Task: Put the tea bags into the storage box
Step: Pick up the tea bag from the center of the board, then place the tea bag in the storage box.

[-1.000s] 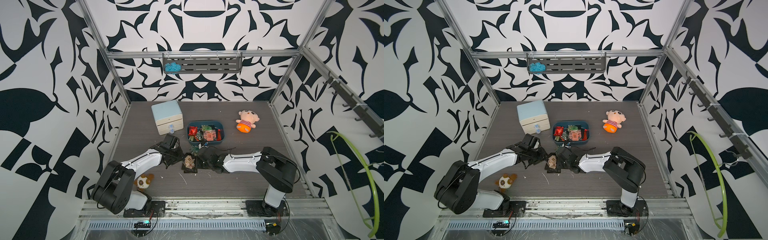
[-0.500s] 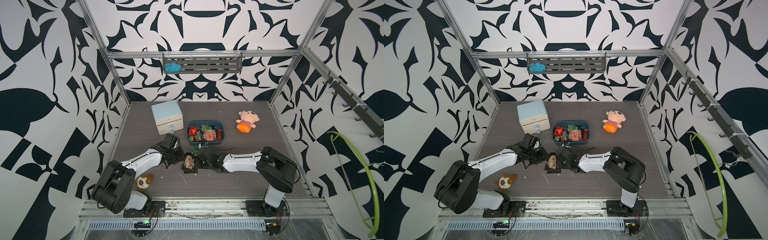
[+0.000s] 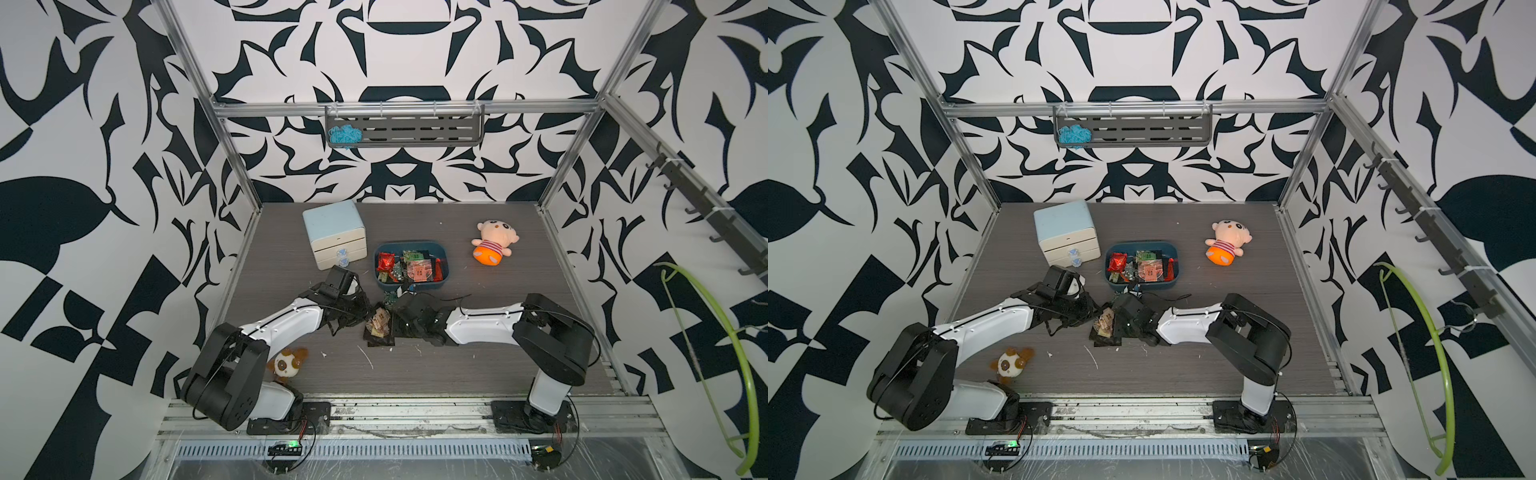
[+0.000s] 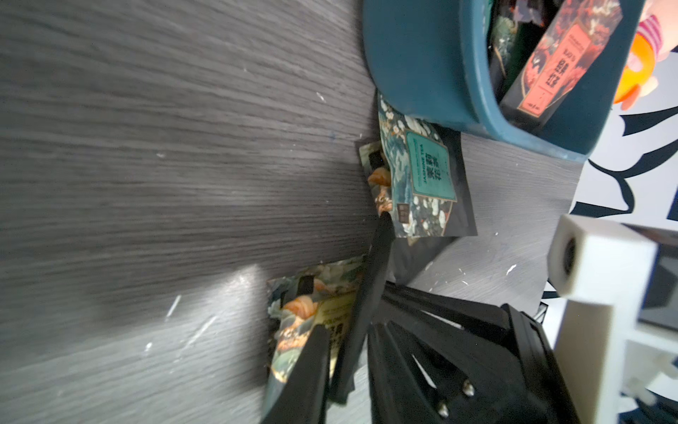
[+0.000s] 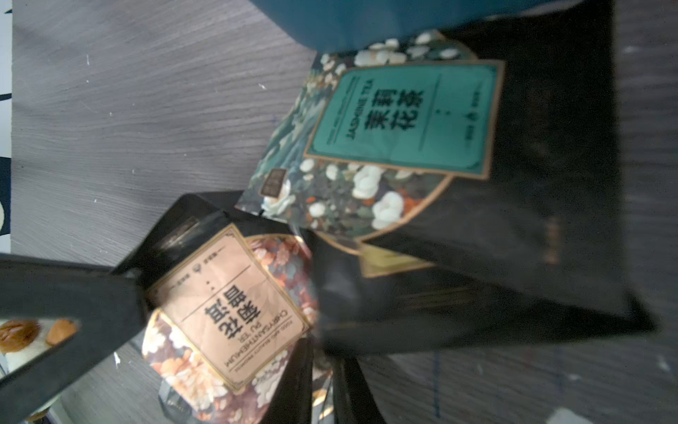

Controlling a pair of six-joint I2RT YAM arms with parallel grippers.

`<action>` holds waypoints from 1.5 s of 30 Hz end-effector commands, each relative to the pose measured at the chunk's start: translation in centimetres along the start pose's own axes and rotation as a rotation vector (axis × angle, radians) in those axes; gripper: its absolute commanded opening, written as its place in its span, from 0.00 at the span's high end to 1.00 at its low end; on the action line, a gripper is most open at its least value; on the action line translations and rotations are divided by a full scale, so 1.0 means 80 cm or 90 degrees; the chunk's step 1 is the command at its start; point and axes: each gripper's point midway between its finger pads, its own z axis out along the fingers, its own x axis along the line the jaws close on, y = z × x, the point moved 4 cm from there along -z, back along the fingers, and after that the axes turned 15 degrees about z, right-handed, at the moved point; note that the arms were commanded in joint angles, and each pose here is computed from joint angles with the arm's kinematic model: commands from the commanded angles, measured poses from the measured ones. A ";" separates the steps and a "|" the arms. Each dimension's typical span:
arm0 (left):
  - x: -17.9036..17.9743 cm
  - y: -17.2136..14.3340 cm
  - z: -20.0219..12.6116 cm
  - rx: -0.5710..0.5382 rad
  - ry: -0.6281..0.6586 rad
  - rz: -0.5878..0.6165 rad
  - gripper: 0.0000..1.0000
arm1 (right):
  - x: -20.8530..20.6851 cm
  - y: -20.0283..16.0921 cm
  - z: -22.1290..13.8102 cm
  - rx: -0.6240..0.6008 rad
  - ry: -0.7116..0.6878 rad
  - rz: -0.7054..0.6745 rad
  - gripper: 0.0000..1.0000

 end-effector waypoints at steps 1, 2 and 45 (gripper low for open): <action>0.005 -0.009 0.004 0.016 -0.005 -0.004 0.84 | 0.028 0.008 -0.013 -0.011 0.042 -0.008 0.83; 0.005 -0.009 0.003 0.016 -0.003 -0.004 0.85 | 0.029 0.008 -0.015 -0.012 0.046 -0.008 0.82; -0.159 0.213 -0.033 -0.164 -0.045 0.054 1.00 | -0.146 0.101 -0.199 -0.211 -0.044 0.080 0.19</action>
